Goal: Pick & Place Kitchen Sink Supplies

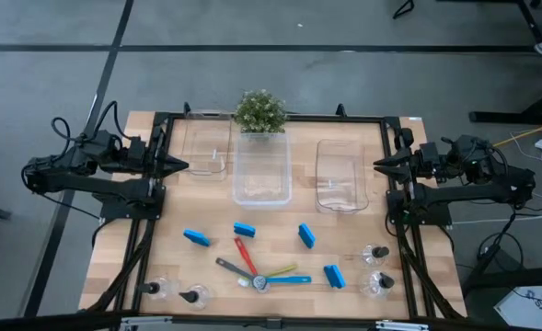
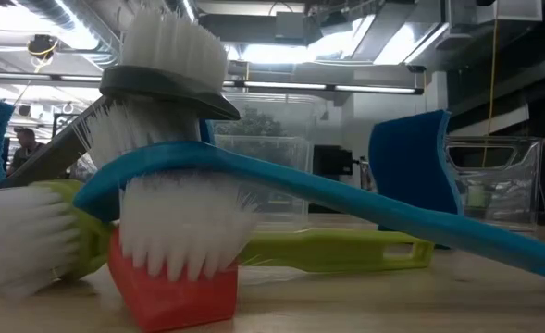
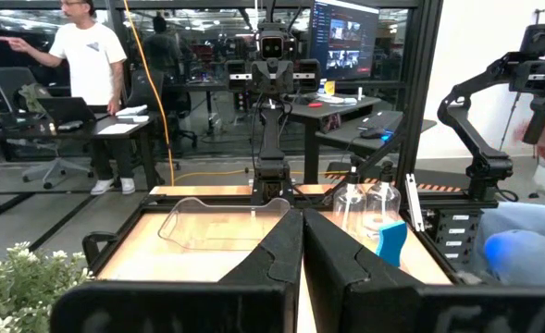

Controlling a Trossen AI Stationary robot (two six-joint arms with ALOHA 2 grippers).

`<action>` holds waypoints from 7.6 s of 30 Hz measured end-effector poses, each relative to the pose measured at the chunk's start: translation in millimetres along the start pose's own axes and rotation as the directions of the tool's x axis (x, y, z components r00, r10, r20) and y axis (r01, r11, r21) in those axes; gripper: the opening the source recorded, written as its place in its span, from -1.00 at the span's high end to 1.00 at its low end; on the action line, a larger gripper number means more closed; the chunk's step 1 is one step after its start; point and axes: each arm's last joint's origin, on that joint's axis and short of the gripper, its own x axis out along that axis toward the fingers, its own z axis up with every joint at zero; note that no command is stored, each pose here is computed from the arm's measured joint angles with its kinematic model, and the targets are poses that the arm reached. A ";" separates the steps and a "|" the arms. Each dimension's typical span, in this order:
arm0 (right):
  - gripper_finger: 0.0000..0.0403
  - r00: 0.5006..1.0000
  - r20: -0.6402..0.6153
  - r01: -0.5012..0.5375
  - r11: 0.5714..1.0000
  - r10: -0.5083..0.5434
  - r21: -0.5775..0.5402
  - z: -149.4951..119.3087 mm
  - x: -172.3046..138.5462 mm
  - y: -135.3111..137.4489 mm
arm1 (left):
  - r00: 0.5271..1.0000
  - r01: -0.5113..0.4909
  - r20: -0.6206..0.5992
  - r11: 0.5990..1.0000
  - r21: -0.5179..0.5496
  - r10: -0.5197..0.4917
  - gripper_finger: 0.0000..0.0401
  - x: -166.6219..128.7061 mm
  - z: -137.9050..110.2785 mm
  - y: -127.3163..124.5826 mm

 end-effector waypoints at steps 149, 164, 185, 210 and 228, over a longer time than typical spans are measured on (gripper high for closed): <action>0.78 0.354 -0.857 -0.288 0.915 0.374 0.281 10.8 41.9 132.0 | 1.000 0.000 0.000 1.000 0.000 0.000 0.97 0.0 -0.1 0.0; -0.08 0.318 -0.942 -0.282 0.959 0.105 0.012 36.6 58.6 138.8 | 1.000 0.000 0.000 1.000 0.000 0.000 0.97 0.0 0.0 0.0; -0.07 0.215 -0.977 -0.221 0.974 0.006 -0.042 8.0 64.0 161.7 | 1.000 0.000 0.000 1.000 0.000 0.000 0.97 0.1 -0.1 0.0; -0.07 0.199 -0.979 -0.223 0.975 0.033 -0.012 -25.6 62.1 177.9 | 1.000 0.000 -0.001 1.000 0.000 0.000 0.97 0.1 -0.1 0.0; 0.33 0.218 -0.976 -0.184 0.983 0.015 -0.026 -27.0 63.1 177.3 | 1.000 0.000 0.000 1.000 0.000 0.000 0.97 0.0 -0.1 0.0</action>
